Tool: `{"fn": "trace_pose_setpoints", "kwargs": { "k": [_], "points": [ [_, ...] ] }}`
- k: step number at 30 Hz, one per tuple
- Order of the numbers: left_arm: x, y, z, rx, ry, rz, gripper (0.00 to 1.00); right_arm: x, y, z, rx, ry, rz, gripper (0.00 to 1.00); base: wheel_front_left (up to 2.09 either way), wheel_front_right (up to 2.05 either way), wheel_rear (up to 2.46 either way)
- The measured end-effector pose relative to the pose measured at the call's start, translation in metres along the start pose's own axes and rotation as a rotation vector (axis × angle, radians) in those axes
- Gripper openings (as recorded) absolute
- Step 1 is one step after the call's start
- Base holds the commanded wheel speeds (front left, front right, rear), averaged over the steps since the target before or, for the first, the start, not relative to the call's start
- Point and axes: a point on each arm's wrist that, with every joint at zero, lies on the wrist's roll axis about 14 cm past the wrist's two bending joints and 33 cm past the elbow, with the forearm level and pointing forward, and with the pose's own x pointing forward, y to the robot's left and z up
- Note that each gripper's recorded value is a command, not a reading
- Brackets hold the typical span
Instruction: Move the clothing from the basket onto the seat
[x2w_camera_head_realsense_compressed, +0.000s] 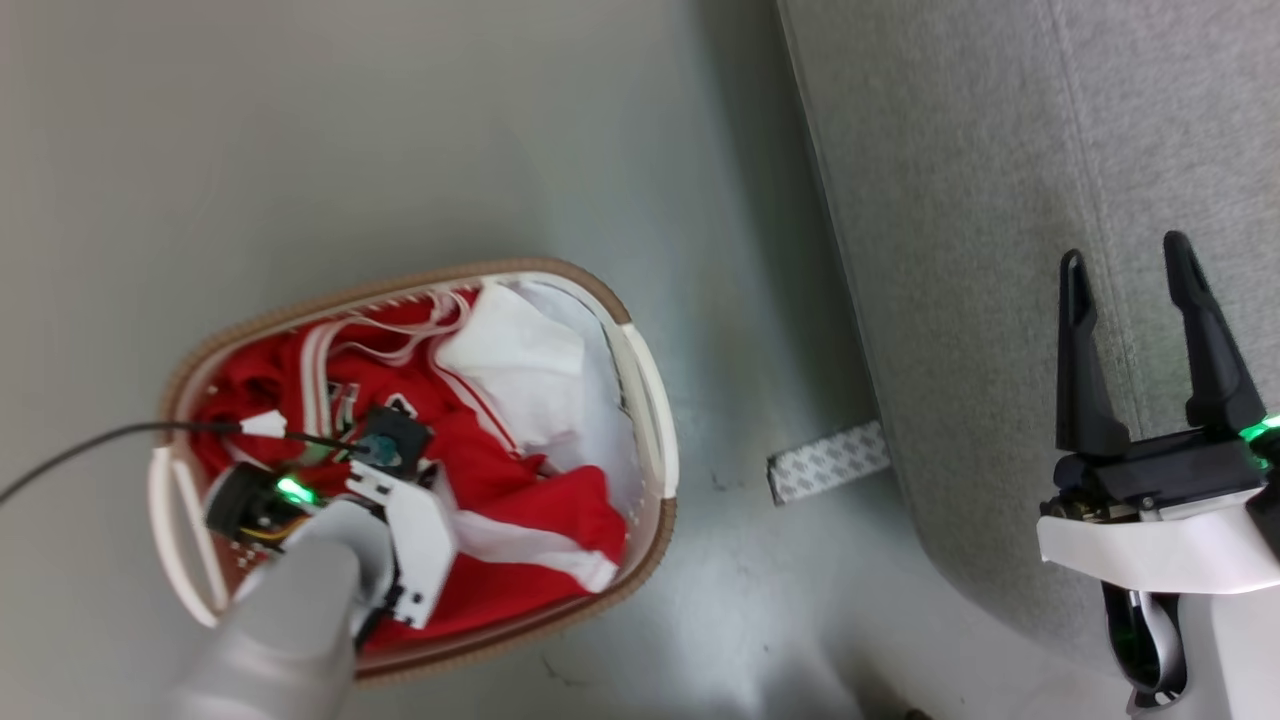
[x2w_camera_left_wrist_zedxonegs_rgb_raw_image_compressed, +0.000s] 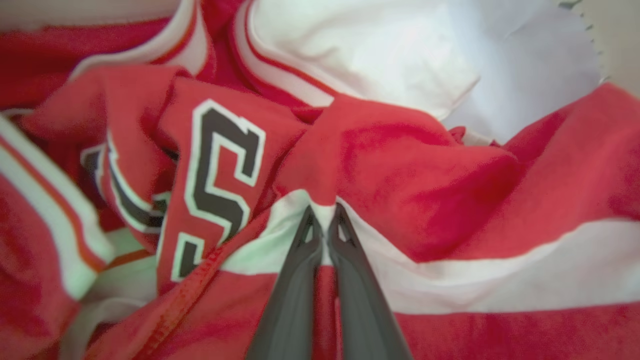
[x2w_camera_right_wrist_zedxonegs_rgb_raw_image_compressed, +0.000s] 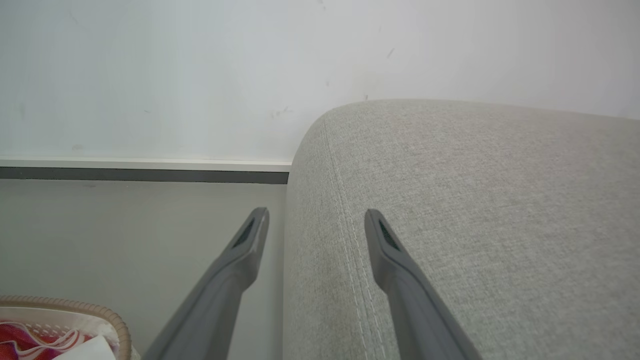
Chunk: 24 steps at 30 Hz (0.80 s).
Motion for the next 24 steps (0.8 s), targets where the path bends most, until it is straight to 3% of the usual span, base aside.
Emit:
{"fn": "trace_pose_setpoints", "kwargs": {
  "k": [9, 15, 24],
  "points": [
    [-0.051, -0.021, 0.049, -0.123, -0.237, 0.032, 0.00, -0.009, 0.019, 0.036, 0.042, -0.079, 0.046, 1.00, 0.00, 0.00, 0.00],
    [-0.105, -0.034, 0.083, -0.190, -0.420, 0.070, 0.00, -0.034, 0.034, 0.053, 0.078, -0.102, 0.079, 1.00, 0.00, 0.00, 0.00],
    [-0.204, -0.054, 0.130, -0.190, -0.719, 0.124, 0.00, -0.080, 0.051, 0.080, 0.096, -0.159, 0.131, 1.00, 0.00, 0.00, 0.00]
  ]
}}
